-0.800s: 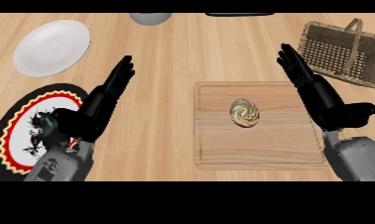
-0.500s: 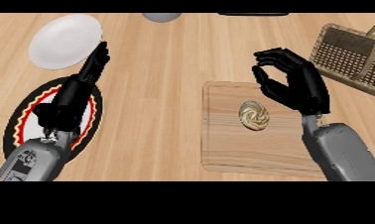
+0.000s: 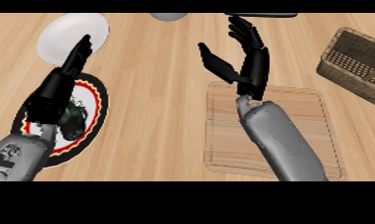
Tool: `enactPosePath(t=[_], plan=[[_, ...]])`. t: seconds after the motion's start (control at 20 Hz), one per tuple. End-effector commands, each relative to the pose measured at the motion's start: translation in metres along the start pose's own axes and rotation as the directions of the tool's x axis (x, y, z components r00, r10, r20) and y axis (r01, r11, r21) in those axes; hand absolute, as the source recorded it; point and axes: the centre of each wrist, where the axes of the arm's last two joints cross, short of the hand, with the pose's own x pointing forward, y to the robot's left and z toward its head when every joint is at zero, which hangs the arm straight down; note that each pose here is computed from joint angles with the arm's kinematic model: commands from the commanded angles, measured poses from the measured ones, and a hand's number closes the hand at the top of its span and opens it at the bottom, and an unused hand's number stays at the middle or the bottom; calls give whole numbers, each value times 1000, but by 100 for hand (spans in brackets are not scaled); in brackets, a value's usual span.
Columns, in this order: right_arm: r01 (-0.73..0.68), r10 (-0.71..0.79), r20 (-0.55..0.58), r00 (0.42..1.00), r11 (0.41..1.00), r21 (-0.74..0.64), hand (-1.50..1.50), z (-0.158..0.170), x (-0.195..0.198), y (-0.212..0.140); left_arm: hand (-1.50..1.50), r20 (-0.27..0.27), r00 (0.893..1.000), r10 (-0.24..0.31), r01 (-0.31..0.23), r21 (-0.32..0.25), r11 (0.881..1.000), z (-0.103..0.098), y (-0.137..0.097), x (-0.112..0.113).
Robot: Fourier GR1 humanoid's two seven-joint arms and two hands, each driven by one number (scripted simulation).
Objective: Pick the cupcake from the cutting board and place it in the basket
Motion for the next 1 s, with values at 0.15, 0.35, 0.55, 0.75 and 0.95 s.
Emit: enactPosePath(t=[0.15, 0.35, 0.55, 0.75, 0.95], plan=[[-465, 454, -104, 885, 874, -141, -150, -48, -32, -25, 0, -27, 999, -20, 21, 20, 1000, 3, 9, -3], [-694, 686, -223, 693, 718, 51, -150, -72, -38, -55, 0, -45, 998, -36, 37, 33, 999, 5, 18, -8], [-787, 850, -242, 468, 525, 324, -150, -83, -18, -42, 0, -50, 999, -13, 15, 27, 1000, 4, 10, -8], [-737, 927, -225, 301, 376, 562, -150, -88, 20, -13, 0, -54, 998, -30, 32, 48, 998, 8, 18, -13], [-675, 960, -197, 198, 279, 683, -150, -93, 78, 12, 0, -55, 998, -23, 27, 72, 997, 11, 19, -15]])
